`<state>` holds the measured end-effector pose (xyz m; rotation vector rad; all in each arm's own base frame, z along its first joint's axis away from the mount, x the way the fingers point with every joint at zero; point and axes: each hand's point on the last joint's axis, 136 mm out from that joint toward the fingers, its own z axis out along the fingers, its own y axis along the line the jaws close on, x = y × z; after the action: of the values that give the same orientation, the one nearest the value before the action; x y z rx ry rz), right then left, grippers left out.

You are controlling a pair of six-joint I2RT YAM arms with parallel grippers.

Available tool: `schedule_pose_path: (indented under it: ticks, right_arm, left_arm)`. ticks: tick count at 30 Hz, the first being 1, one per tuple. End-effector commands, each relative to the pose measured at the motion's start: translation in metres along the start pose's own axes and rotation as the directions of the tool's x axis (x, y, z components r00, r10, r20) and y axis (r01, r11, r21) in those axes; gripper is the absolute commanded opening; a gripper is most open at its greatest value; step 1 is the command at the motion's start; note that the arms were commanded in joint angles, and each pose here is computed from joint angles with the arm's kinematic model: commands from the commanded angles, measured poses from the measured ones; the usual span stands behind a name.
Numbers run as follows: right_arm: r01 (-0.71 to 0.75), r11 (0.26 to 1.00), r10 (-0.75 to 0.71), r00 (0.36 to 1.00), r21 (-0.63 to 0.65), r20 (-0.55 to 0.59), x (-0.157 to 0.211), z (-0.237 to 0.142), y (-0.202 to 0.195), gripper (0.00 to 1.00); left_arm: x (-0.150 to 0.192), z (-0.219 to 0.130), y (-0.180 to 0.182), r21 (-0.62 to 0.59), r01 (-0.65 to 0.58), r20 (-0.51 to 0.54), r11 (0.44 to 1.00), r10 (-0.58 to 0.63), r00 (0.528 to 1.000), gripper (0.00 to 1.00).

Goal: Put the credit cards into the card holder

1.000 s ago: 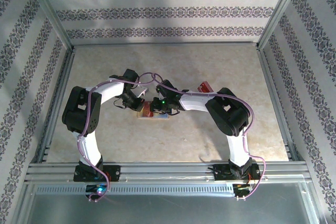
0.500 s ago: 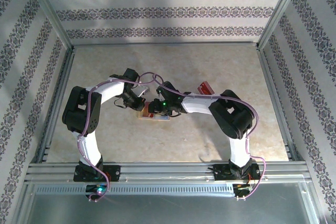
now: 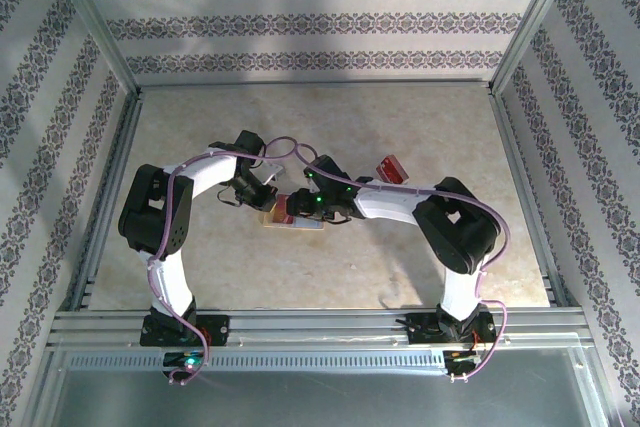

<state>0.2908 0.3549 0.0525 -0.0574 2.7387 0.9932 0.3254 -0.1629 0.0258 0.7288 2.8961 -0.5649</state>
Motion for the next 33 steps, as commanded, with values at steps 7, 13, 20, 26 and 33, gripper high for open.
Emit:
schedule_pose_path:
  ticks: [7, 13, 20, 26, 33]
  right_arm:
    - [0.007, 1.0, -0.008, 0.999, 0.026, 0.041, -0.007, -0.014, -0.006, 0.32]
    - [-0.011, 1.0, 0.01, 1.0, 0.015, 0.018, -0.009, -0.001, -0.01, 0.1]
    - [-0.021, 0.999, 0.021, 1.0, 0.027, -0.001, -0.013, 0.011, -0.017, 0.0]
    - [-0.024, 0.999, 0.025, 1.0, 0.025, -0.016, -0.013, 0.02, -0.018, 0.0]
    - [-0.015, 0.999, 0.016, 1.0, 0.029, -0.015, -0.014, 0.02, -0.016, 0.0]
  left_arm:
    - [-0.001, 0.002, -0.003, 0.017, -0.012, -0.006, 1.0, 0.012, 1.0, 0.06]
    - [0.0, 0.003, -0.003, 0.019, -0.012, -0.006, 1.0, 0.012, 1.0, 0.06]
    - [0.0, 0.0, -0.004, 0.014, -0.019, 0.004, 1.0, 0.019, 1.0, 0.07]
    - [-0.008, -0.016, -0.002, 0.001, -0.012, 0.038, 1.0, 0.012, 0.999, 0.07]
    - [-0.009, -0.02, 0.021, -0.009, 0.068, 0.059, 0.998, -0.068, 0.996, 0.06]
